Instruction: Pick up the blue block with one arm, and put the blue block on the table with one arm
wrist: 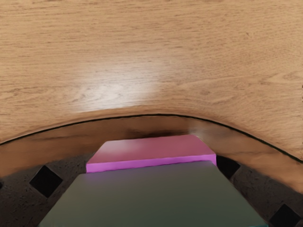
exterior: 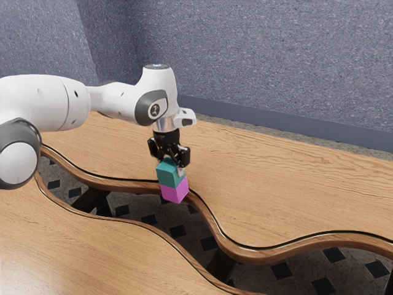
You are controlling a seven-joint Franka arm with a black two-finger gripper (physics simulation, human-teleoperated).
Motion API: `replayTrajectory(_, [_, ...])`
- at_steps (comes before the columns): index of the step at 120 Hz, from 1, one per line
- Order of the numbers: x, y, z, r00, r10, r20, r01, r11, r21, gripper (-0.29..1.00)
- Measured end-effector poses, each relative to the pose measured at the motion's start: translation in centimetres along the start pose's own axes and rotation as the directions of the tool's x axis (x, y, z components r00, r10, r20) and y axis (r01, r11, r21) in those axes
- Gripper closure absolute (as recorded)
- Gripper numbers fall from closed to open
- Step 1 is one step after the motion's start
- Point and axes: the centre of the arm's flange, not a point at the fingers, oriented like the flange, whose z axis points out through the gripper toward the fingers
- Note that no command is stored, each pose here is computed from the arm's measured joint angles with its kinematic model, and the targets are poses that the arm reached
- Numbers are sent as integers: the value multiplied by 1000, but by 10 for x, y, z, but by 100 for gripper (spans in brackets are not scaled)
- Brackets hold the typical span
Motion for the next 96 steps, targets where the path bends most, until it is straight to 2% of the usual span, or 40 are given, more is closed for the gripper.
replayTrajectory(19, [3, 24, -22, 999, 36, -19, -36, 999, 12, 32])
replayTrajectory(37, [5, 84, -43, 992, 119, -35, -117, 992, 44, 32])
replayTrajectory(53, [3, 120, -27, 986, 166, -2, -165, 985, 49, 33])
replayTrajectory(68, [3, 132, -5, 983, 179, 32, -180, 982, 47, 33])
replayTrajectory(96, [2, 136, 3, 983, 180, 44, -181, 983, 36, 13])
